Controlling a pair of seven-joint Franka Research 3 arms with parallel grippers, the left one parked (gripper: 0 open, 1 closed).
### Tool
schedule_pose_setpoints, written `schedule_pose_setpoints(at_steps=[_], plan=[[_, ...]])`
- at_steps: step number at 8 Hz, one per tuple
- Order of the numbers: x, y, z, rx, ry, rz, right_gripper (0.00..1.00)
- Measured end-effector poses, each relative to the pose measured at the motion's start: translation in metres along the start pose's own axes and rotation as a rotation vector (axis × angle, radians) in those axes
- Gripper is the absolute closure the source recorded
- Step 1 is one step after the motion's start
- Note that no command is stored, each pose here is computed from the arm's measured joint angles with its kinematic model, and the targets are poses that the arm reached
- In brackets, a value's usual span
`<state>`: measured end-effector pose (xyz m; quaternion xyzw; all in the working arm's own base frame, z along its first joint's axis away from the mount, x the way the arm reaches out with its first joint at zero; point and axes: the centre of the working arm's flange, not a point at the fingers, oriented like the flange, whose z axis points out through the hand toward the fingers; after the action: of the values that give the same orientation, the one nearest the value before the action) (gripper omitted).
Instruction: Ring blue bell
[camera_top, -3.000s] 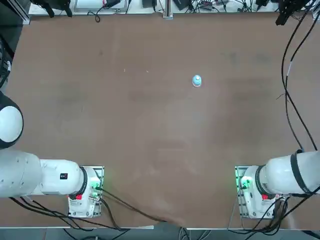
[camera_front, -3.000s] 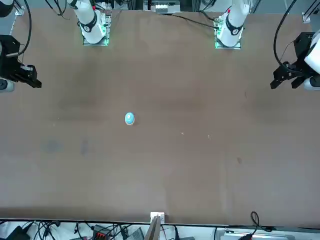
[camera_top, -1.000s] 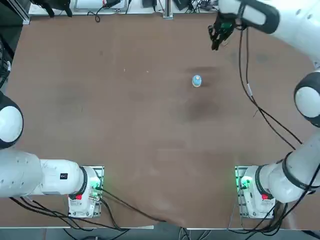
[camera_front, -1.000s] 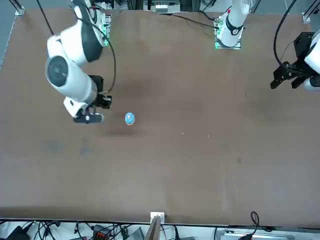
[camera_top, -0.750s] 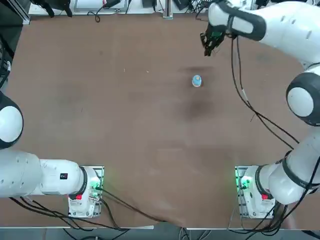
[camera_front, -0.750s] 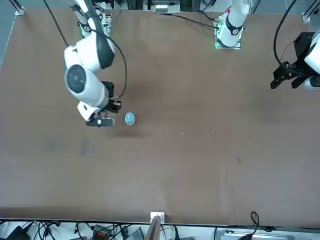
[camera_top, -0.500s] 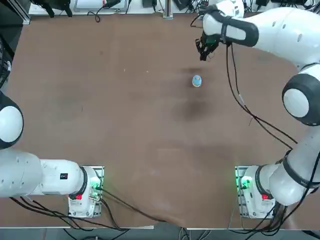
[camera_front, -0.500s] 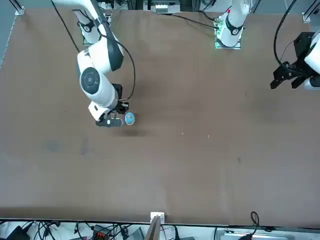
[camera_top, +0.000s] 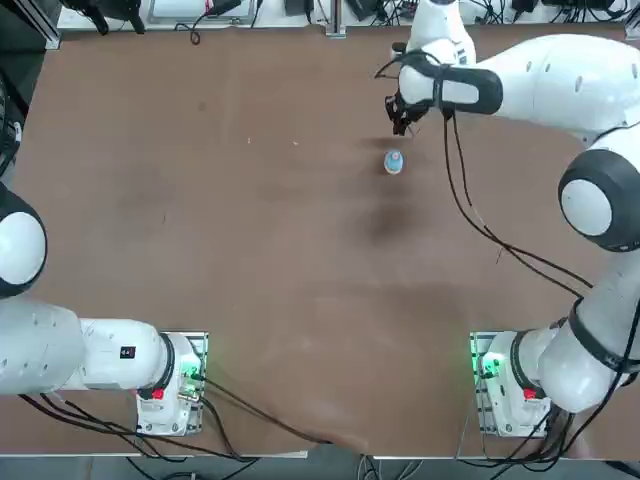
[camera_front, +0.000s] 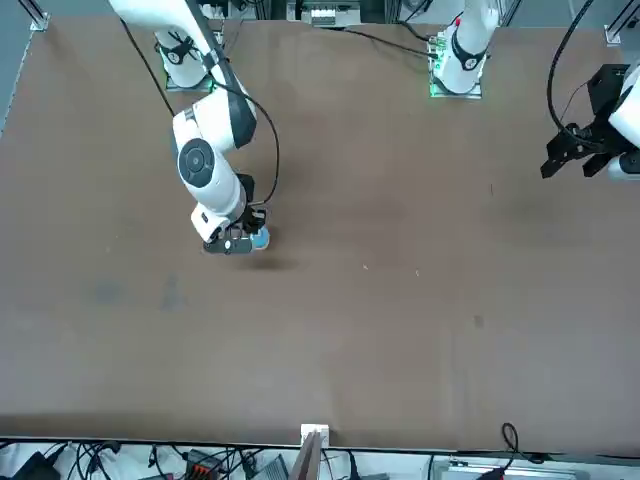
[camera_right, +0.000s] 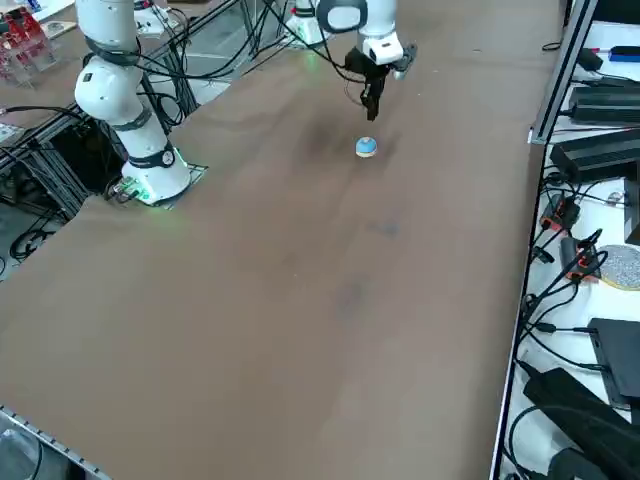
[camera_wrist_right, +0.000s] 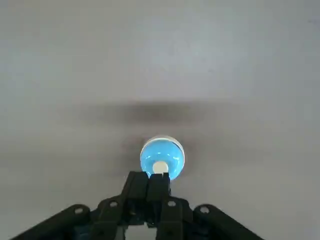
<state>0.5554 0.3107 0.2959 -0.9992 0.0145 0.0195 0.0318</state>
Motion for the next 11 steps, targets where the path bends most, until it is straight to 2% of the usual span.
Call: schedule_pose_setpoints(at_steps=[3, 7, 11], plan=[[-0.01, -0.001, 0.033, -0.001, 0.007, -0.001, 0.99], [-0.01, 0.0, 0.041, -0.007, -0.001, 0.003, 0.99], [-0.014, 0.005, 0.053, 0.001, 0.022, 0.007, 0.99]])
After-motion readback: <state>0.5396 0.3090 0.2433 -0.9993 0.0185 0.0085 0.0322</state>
